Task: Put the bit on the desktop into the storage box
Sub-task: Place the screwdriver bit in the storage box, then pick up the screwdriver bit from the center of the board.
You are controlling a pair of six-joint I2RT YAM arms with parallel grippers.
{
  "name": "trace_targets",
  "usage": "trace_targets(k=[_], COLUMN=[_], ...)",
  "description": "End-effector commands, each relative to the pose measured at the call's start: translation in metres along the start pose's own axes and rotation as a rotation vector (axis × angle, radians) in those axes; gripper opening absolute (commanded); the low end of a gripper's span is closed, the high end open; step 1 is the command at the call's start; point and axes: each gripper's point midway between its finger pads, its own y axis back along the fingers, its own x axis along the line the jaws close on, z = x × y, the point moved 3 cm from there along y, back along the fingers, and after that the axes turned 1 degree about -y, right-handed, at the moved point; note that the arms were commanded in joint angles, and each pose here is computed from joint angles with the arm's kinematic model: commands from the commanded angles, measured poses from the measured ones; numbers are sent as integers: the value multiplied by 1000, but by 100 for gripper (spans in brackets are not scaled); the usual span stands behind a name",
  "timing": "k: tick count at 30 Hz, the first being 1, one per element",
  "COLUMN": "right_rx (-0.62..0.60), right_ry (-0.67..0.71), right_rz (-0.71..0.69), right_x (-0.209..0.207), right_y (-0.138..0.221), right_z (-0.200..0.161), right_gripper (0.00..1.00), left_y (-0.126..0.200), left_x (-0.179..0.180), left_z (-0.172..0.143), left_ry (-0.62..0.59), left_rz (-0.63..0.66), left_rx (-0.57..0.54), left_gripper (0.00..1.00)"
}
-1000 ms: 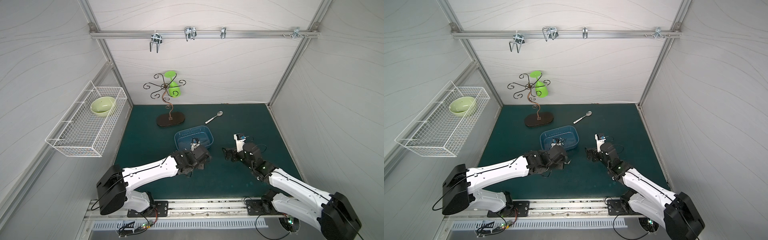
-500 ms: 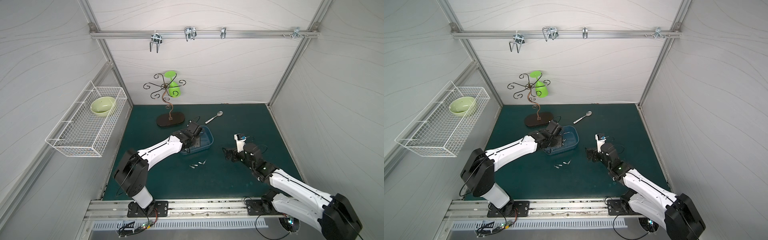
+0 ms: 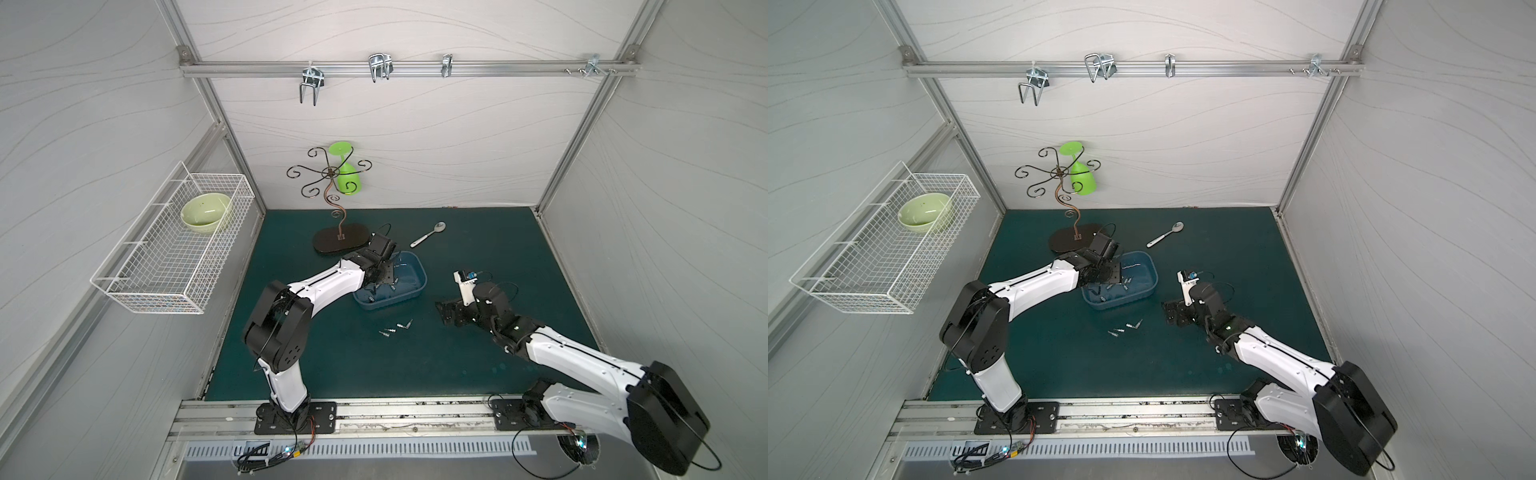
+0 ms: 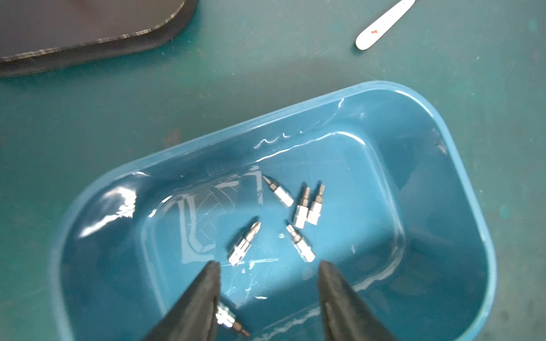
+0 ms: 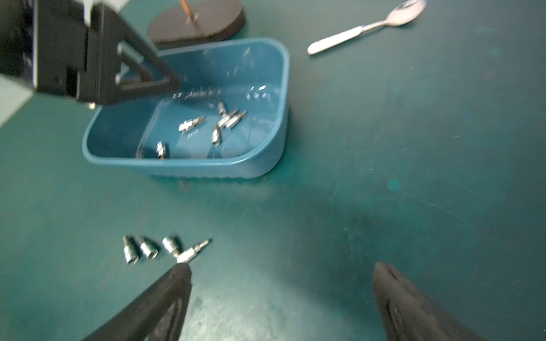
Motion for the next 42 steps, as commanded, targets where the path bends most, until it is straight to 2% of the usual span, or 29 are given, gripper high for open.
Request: trace_targets(k=[1,5,9,13,18,24,29,42], right_rx=[87,220,320,381,425,462,490,542], right_ry=[64,28,-17,-21,-25,-23,-31,-24], right_rz=[-12,-34,-27,-61,-63,-64,-62,-112], right_x=[18,30,48,58,67,76,84,84], right_y=[-7,-18,-28,-38,-52,-65,-76,-89], right_z=[-6,-25,-42,-52,-56,-57,-57,-67], right_gripper=[98,96,88,81,57,53,48,38], left_y=[35,59,82,99,113,112,107,108], left_x=[3,21,45,68,97,116,122,123], left_z=[19,1,-27,-55,-88,-118,-132,-134], left_ry=[18,46,71,75,93,99,97,104], left_rz=[-20,-16,-15,-1,27,30,19,5], left_rx=[-98,-136,-166,-185,-247,-280,-299,-323], left_gripper=[65,76,87,90,92,93,93,97])
